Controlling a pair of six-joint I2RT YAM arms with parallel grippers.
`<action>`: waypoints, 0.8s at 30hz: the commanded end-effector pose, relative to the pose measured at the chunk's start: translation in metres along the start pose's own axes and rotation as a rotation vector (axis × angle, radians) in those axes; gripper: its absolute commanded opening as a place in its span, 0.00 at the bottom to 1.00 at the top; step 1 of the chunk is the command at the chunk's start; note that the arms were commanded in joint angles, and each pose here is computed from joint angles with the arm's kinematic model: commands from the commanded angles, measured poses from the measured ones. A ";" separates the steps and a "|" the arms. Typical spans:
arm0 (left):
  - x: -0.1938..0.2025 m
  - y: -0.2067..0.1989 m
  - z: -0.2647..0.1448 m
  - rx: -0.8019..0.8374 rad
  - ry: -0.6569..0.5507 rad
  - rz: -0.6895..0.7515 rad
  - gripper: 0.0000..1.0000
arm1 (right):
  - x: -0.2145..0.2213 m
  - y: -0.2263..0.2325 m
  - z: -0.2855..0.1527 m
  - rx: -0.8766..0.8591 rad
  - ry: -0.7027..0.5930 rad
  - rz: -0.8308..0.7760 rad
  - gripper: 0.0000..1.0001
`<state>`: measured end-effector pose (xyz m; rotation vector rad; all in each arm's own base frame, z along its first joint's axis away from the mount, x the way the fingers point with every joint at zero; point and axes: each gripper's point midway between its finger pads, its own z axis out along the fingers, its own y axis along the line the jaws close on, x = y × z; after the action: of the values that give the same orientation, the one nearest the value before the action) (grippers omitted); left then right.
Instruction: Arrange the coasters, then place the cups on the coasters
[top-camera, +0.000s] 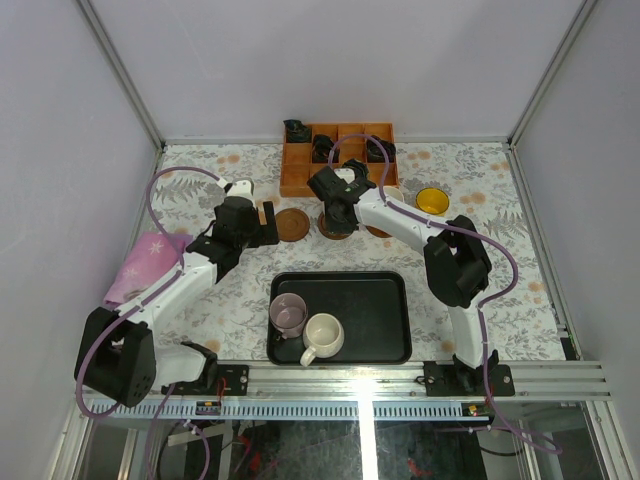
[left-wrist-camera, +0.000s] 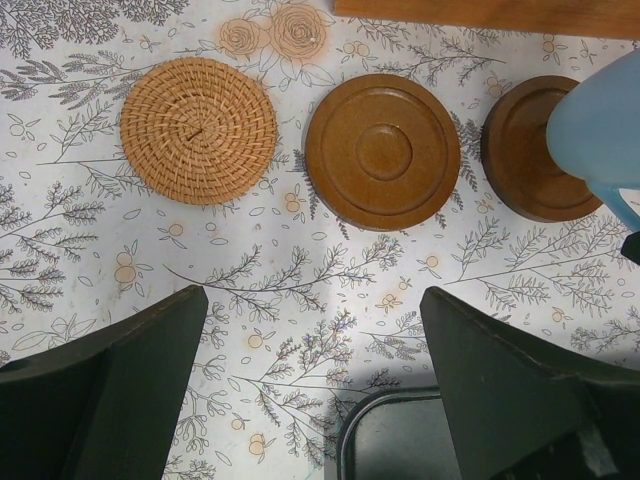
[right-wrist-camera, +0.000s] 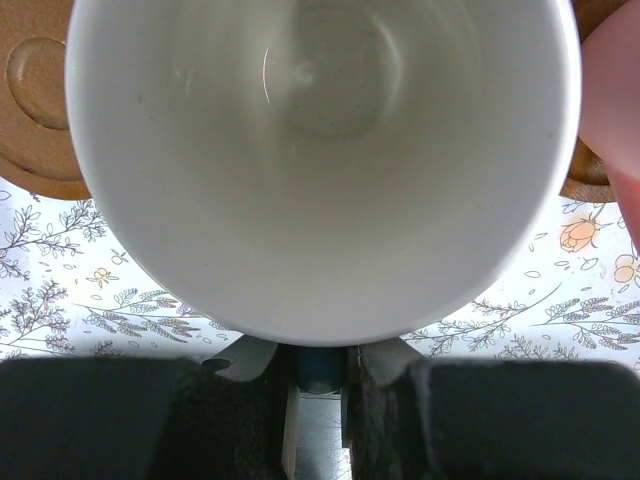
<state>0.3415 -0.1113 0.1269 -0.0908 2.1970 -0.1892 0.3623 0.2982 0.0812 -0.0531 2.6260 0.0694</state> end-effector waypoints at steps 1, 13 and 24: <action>-0.005 -0.002 0.004 0.006 -0.032 0.006 0.88 | -0.027 0.007 -0.022 -0.045 -0.088 0.049 0.00; -0.003 -0.001 0.006 0.004 -0.027 0.005 0.88 | -0.021 0.007 -0.015 -0.038 -0.065 0.040 0.00; -0.002 -0.001 0.005 0.004 -0.028 0.004 0.88 | -0.016 0.007 -0.010 -0.033 -0.043 0.037 0.00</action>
<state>0.3413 -0.1112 0.1215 -0.0899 2.2071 -0.1845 0.3596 0.3013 0.0796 -0.0584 2.6418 0.0926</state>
